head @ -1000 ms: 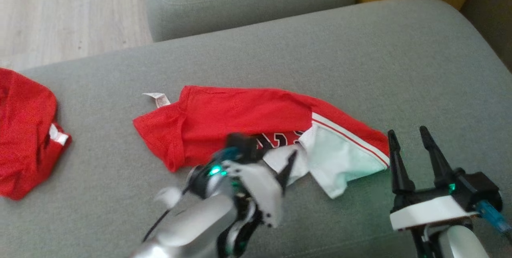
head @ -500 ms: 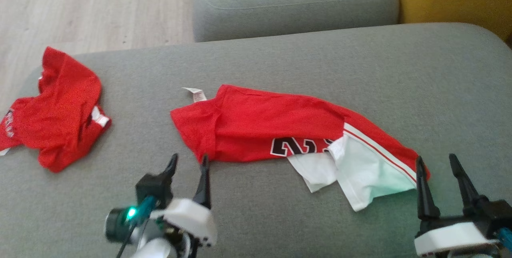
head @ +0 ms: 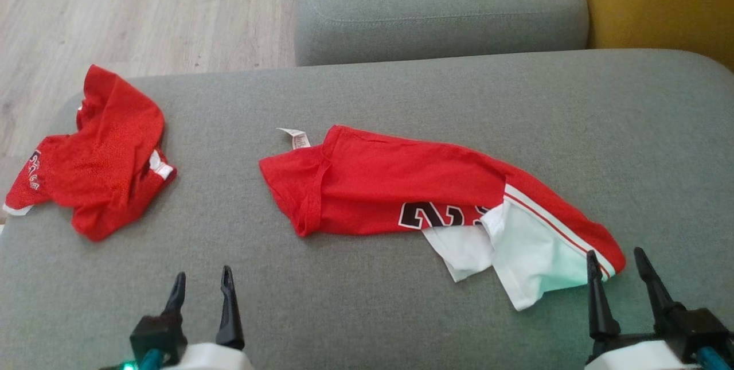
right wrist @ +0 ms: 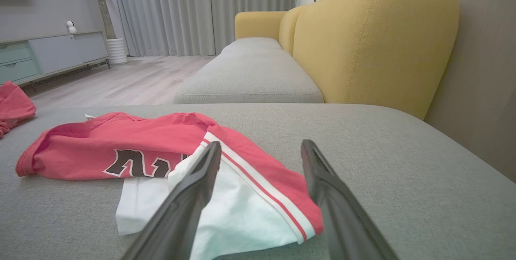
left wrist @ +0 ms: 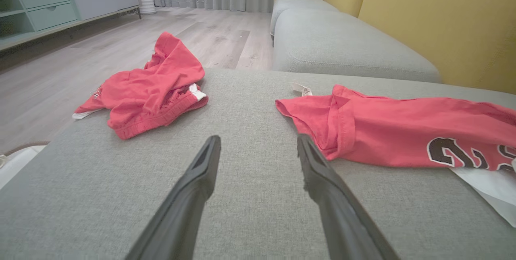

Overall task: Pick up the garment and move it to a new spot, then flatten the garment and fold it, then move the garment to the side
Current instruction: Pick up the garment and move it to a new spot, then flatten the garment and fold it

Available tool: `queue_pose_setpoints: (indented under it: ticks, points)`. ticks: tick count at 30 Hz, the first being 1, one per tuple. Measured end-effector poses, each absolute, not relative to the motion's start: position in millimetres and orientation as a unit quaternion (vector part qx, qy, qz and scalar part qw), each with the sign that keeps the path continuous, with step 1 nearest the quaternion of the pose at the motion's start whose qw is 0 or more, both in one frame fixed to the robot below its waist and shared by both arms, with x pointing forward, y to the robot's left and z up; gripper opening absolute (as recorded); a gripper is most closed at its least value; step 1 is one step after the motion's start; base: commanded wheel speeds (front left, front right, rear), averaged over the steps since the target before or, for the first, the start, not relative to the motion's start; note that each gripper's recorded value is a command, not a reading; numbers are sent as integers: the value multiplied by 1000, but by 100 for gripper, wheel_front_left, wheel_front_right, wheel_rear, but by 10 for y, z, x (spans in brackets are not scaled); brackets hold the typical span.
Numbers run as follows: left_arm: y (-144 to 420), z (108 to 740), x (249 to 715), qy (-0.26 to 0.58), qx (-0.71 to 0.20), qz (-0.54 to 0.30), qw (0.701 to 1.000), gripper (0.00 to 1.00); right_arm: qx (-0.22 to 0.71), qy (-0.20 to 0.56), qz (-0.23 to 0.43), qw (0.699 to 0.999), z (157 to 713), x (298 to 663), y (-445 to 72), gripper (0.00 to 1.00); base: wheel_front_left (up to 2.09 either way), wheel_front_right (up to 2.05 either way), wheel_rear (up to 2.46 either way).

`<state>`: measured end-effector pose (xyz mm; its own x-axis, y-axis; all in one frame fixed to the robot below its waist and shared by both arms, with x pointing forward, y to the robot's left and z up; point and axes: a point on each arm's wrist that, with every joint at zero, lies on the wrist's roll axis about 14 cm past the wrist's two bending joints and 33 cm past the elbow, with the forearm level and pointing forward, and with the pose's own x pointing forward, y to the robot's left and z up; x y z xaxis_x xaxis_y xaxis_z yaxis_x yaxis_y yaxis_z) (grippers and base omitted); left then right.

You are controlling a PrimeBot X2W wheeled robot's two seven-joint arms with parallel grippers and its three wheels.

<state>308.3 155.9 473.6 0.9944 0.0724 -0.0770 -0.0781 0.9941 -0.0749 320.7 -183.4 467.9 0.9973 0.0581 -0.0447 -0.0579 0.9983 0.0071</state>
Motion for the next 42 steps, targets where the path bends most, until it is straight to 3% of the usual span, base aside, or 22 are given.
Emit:
queue_pose_setpoints:
  ticks: [25,34,42]
  points:
    - [1590,4720,3158,23,-48,36,998,100,0,44,65,997,4549,3195,-1588,100,0,0,0]
    - [1610,4655,3150,33,-49,38,998,100,-15,108,109,988,4356,3389,-1313,100,0,0,0]
    - [1643,4593,3130,43,-55,48,996,100,-47,222,137,964,3903,3309,-1187,100,0,0,0]
